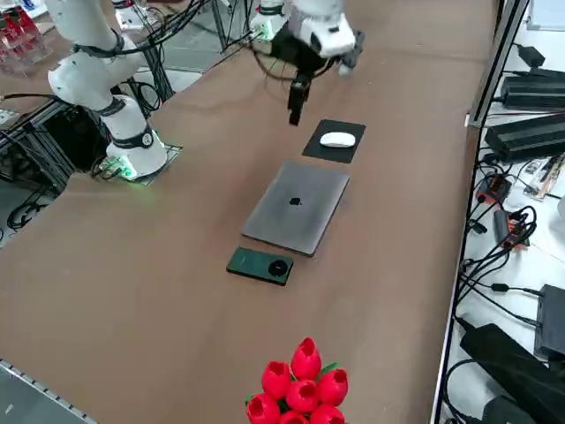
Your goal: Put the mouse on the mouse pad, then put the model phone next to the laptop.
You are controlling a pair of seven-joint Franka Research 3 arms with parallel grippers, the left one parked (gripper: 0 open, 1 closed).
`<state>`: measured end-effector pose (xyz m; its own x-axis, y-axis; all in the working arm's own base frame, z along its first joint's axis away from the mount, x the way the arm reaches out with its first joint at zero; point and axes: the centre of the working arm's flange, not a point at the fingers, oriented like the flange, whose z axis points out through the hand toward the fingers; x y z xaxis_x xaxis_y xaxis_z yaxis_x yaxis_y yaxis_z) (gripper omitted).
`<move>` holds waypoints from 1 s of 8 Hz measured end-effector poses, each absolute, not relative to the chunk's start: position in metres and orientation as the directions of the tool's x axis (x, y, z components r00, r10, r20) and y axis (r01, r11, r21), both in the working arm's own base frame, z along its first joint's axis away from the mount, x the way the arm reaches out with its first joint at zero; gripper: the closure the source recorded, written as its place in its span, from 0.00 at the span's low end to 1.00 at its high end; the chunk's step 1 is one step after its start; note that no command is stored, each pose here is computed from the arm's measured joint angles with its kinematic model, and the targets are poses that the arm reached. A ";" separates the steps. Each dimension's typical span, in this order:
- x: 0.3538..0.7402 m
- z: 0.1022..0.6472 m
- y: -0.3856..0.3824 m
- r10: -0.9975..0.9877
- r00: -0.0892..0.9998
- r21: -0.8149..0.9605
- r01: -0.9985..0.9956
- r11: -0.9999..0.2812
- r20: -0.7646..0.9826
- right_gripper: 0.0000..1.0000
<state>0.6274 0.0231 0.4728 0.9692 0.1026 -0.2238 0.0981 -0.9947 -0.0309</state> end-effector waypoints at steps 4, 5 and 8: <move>0.598 0.532 -0.012 0.033 0.997 -0.027 0.031 -0.999 -0.068 0.00; 0.584 0.536 -0.018 0.026 0.999 -0.034 0.025 -0.999 -0.021 0.00; 0.554 0.547 -0.011 0.053 0.998 -0.016 0.053 -0.998 -0.014 0.00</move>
